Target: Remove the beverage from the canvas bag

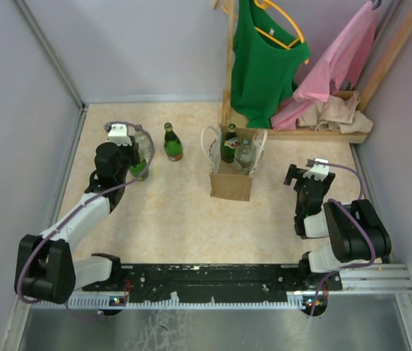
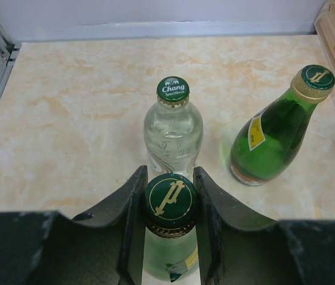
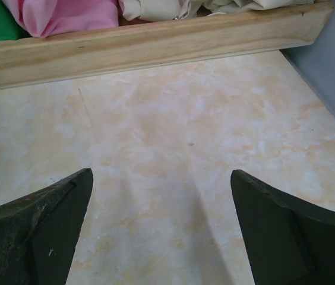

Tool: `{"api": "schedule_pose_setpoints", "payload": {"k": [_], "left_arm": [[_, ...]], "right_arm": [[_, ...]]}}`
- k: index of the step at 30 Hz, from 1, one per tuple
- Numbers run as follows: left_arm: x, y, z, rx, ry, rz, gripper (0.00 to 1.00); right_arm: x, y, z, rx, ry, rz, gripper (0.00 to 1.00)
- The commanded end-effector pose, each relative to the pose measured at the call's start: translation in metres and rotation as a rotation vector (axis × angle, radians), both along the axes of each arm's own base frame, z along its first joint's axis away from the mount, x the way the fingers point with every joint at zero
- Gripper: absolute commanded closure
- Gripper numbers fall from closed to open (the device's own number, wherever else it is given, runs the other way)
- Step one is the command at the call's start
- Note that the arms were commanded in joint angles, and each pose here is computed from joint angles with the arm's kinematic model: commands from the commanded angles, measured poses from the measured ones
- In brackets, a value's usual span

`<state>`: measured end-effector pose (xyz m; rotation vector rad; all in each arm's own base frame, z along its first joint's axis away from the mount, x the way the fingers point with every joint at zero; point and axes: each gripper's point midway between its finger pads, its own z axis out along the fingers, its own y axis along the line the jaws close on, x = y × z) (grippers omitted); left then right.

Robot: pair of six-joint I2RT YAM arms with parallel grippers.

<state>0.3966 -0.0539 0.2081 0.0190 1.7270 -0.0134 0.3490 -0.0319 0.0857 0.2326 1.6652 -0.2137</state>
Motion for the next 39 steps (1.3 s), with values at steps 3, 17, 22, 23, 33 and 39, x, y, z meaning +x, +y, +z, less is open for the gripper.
{"api": "schedule_pose_setpoints", "payload": {"k": [3, 17, 22, 23, 33, 39], "left_arm": [[0.019, 0.000, 0.069, -0.039, -0.309, -0.014, 1.00], [0.020, 0.008, 0.056, -0.038, -0.334, -0.004, 1.00], [0.015, 0.012, 0.044, -0.043, -0.309, 0.011, 0.93], [0.014, 0.012, 0.041, -0.045, -0.304, 0.011, 0.92], [0.009, 0.011, 0.025, -0.074, -0.262, 0.011, 0.41], [0.004, 0.014, 0.032, -0.098, -0.272, 0.032, 0.01]], "right_arm": [[0.008, 0.000, 0.023, 0.008, -0.082, -0.004, 0.01], [0.008, 0.000, 0.023, 0.009, -0.082, -0.004, 0.01], [0.008, 0.000, 0.023, 0.009, -0.083, -0.004, 0.01], [0.008, 0.000, 0.023, 0.009, -0.083, -0.005, 0.01], [0.008, 0.000, 0.023, 0.009, -0.083, -0.004, 0.01], [0.008, 0.000, 0.024, 0.009, -0.083, -0.004, 0.01]]}}
